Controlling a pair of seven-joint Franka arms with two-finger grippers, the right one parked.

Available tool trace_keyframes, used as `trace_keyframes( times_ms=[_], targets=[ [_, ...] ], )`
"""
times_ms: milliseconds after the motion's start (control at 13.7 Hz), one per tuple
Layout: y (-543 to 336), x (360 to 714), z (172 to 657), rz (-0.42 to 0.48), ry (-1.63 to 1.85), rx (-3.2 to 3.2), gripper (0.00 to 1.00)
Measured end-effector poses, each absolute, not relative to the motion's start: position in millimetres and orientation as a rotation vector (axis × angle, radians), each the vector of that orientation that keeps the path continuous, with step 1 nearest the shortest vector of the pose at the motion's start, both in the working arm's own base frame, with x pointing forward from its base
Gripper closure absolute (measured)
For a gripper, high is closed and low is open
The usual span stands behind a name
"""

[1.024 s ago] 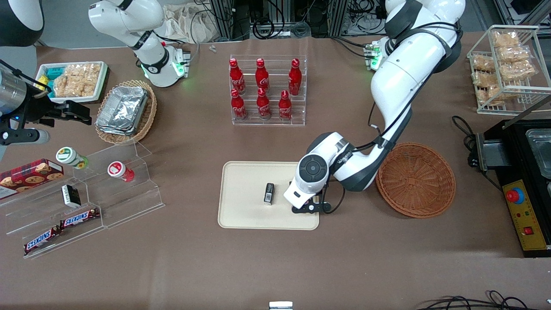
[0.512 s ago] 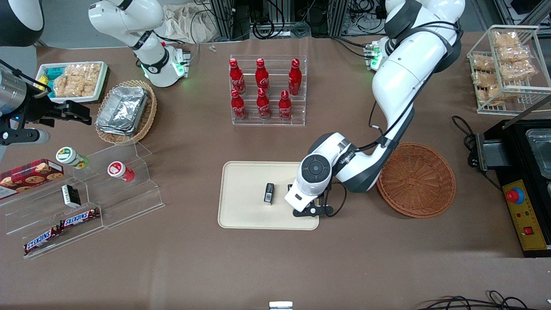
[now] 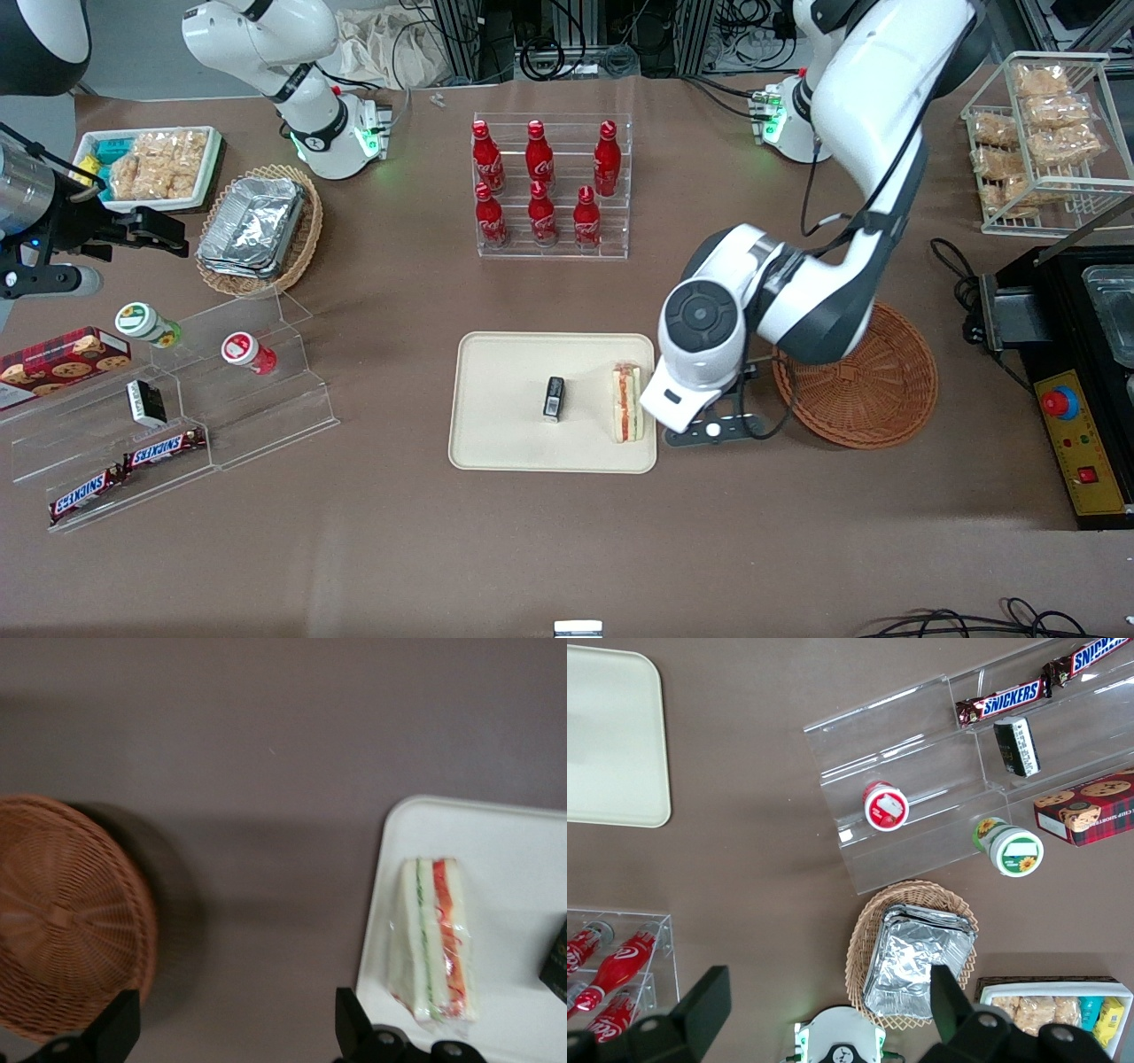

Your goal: Place sandwich from basket to tray

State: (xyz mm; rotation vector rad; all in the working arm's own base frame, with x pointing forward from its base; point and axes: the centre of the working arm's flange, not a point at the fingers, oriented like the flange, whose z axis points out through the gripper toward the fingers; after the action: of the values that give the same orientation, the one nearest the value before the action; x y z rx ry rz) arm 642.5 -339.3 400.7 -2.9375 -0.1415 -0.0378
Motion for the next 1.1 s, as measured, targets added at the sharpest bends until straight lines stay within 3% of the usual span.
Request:
trace_keyframes(
  times_ms=[146, 366, 659, 1098],
  targets=[
    [-317, 645, 426, -0.064, -0.184, -2.936, 0.00],
    [-261, 640, 462, -0.022, -0.172, -3.019, 0.00],
    [-138, 594, 518, 0.005, -0.141, -3.105, 0.00],
    [-96, 550, 513, -0.037, -0.067, -3.086, 0.00]
  ],
)
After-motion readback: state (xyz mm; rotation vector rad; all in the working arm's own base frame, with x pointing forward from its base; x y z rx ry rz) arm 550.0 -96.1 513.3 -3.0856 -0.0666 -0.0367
